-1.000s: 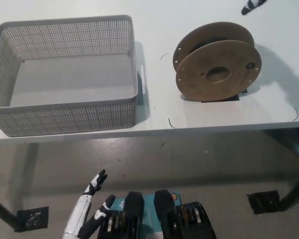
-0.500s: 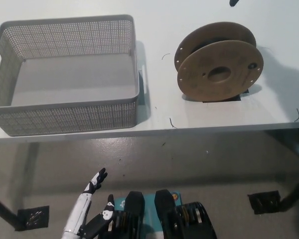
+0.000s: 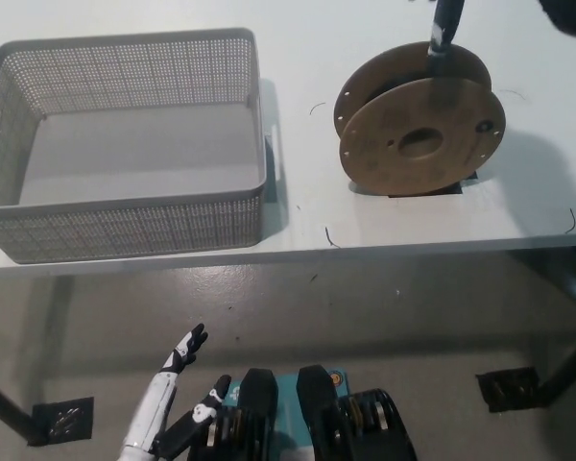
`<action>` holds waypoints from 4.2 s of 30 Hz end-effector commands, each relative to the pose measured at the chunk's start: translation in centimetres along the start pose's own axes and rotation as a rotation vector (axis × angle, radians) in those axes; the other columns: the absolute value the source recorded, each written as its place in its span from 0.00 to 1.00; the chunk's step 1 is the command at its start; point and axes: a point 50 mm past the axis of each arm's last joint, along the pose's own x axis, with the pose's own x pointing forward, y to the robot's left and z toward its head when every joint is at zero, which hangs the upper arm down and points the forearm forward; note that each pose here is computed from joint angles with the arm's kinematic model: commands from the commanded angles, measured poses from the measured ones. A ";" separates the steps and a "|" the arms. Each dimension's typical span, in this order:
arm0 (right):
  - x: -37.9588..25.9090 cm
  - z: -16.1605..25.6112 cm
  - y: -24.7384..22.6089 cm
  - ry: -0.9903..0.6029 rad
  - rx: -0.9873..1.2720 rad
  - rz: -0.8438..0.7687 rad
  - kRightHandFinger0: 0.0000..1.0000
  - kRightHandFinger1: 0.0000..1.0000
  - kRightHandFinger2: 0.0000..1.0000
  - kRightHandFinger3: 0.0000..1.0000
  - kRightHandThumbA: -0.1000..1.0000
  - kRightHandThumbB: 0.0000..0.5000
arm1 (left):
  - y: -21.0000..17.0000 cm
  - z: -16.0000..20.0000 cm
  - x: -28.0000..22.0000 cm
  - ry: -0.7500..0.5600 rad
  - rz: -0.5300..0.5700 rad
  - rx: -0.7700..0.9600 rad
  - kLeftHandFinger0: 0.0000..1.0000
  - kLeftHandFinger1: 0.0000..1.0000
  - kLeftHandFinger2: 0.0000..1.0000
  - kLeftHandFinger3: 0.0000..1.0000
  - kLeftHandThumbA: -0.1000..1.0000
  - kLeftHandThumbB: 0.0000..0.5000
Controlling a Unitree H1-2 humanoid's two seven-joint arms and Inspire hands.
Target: Use the right hand to pick up a 3d printing filament and place it into a container on the left side
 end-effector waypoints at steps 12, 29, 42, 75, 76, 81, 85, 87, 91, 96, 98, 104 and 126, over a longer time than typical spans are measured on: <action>3.2 -0.2 2.7 0.052 0.015 0.063 1.00 1.00 1.00 1.00 1.00 0.95 | 0.4 0.0 0.2 -0.035 0.000 -0.056 1.00 1.00 1.00 1.00 1.00 0.80; 10.9 -4.7 11.8 0.013 -0.076 -0.208 1.00 1.00 1.00 0.86 0.00 0.48 | 0.5 0.5 0.8 -0.059 -0.007 -0.026 1.00 1.00 1.00 1.00 1.00 0.86; 10.8 -11.6 12.7 -0.063 0.490 -0.337 0.07 0.61 0.91 0.95 0.00 0.38 | 0.7 0.5 1.2 -0.066 -0.011 -0.016 1.00 1.00 1.00 1.00 1.00 0.84; 11.2 -13.5 14.8 -0.813 2.456 -0.122 0.00 0.15 0.67 0.67 0.00 0.24 | 0.4 0.4 0.7 -0.065 -0.024 0.018 1.00 1.00 1.00 1.00 1.00 0.63; 11.0 -13.2 14.2 -0.840 2.485 -0.105 0.00 0.16 0.68 0.72 0.00 0.25 | 0.4 0.4 0.7 -0.066 -0.025 0.017 1.00 1.00 1.00 1.00 1.00 0.63; 9.6 -11.8 11.1 -0.987 2.468 -0.077 0.00 0.19 0.69 0.78 0.00 0.23 | 0.4 0.5 0.9 -0.070 -0.031 0.019 1.00 1.00 1.00 1.00 1.00 0.63; 8.4 -10.8 9.0 -1.059 2.415 -0.055 0.00 0.19 0.67 0.98 0.00 0.21 | 0.5 0.4 0.8 -0.067 -0.039 0.018 1.00 1.00 1.00 1.00 1.00 0.60; 7.6 -10.1 7.5 -1.085 2.405 -0.045 0.00 0.19 0.69 1.00 0.00 0.18 | 0.5 0.4 0.8 -0.067 -0.042 0.013 1.00 1.00 1.00 1.00 1.00 0.60; 6.2 -8.9 5.4 -1.124 2.322 -0.011 0.00 0.12 0.66 1.00 0.00 0.22 | 0.4 0.5 0.5 -0.066 -0.047 0.010 1.00 1.00 1.00 1.00 1.00 0.58; 4.3 -6.1 2.3 -1.065 2.191 -0.045 0.00 0.00 0.60 1.00 0.00 0.18 | 0.4 0.4 0.4 -0.063 -0.046 0.015 1.00 1.00 1.00 1.00 1.00 0.58; 3.8 -5.0 1.6 -1.059 2.115 -0.051 0.00 0.01 0.62 1.00 0.00 0.15 | 0.3 0.4 0.4 -0.064 -0.045 0.015 1.00 1.00 1.00 1.00 1.00 0.57; 2.7 0.2 0.1 -0.950 1.908 -0.054 0.00 0.02 0.61 1.00 0.00 0.18 | 0.2 0.4 0.5 -0.064 -0.049 0.018 1.00 1.00 1.00 1.00 1.00 0.59; 2.6 18.6 4.9 -0.849 1.788 -0.078 0.00 0.30 0.95 1.00 0.00 0.15 | 0.3 0.8 1.5 -0.090 -0.102 0.024 1.00 1.00 1.00 1.00 1.00 0.57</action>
